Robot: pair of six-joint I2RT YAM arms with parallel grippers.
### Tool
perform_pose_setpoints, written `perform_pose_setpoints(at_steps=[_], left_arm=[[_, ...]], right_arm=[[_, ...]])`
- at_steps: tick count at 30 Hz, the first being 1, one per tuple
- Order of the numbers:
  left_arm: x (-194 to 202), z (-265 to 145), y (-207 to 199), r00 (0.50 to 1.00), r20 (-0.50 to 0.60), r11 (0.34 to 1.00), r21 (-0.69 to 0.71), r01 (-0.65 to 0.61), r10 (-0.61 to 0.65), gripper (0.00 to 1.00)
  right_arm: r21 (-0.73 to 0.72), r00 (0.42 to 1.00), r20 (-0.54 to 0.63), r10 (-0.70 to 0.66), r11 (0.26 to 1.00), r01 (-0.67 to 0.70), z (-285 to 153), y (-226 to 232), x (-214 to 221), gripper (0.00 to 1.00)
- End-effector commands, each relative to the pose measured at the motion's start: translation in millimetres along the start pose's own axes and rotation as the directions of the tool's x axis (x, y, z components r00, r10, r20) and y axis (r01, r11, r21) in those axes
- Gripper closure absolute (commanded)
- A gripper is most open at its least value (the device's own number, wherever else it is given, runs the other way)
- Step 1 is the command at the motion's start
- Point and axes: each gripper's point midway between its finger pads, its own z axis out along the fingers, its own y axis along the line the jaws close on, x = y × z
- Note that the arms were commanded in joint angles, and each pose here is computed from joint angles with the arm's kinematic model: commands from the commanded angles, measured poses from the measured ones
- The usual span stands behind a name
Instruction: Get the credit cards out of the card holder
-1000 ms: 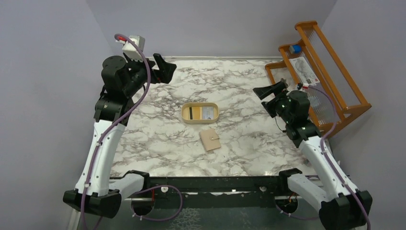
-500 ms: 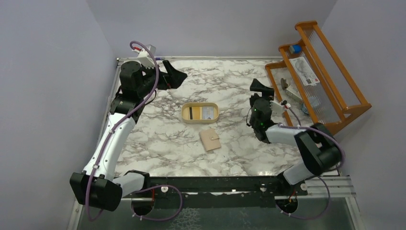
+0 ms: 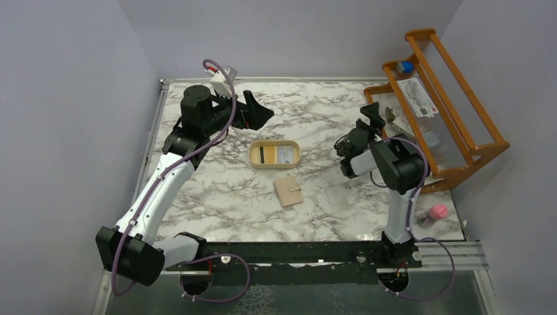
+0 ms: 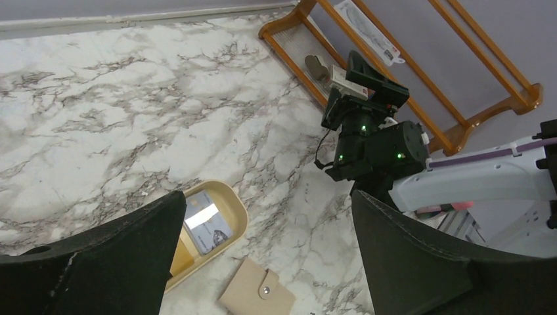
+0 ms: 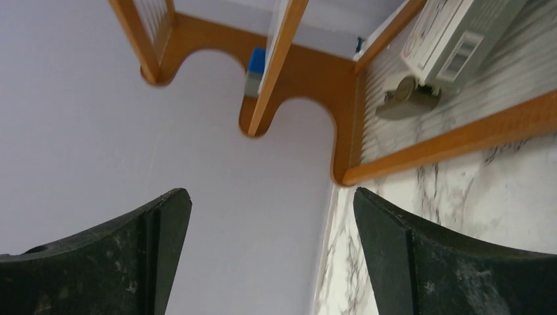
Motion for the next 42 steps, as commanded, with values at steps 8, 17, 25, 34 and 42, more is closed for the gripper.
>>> perform_pose_setpoints(at_steps=[8,17,25,34,42], left_arm=[[16,27,6,0.996,-0.086,0.999,0.033,0.006,-0.003,0.04],[37,50,20,0.983,-0.176,0.998,0.031,0.060,-0.054,0.04],[44,62,21,0.972,-0.216,0.993,0.055,0.107,-0.093,0.05],[46,61,21,0.968,-0.232,0.993,0.053,0.105,-0.090,0.05],[57,64,27,0.960,-0.259,0.992,0.036,0.121,-0.108,0.05]], right_arm=[[0.016,0.934,0.292,0.207,0.975,-0.221,51,8,-51,0.00],[-0.006,0.912,0.365,0.190,0.979,-0.202,92,16,-64,0.00],[-0.071,0.896,0.391,0.211,0.977,-0.200,125,33,-84,0.00],[-0.082,0.870,0.444,0.215,0.976,-0.200,147,48,-92,0.00],[-0.036,0.859,0.485,0.165,0.985,-0.169,152,20,-107,0.03]])
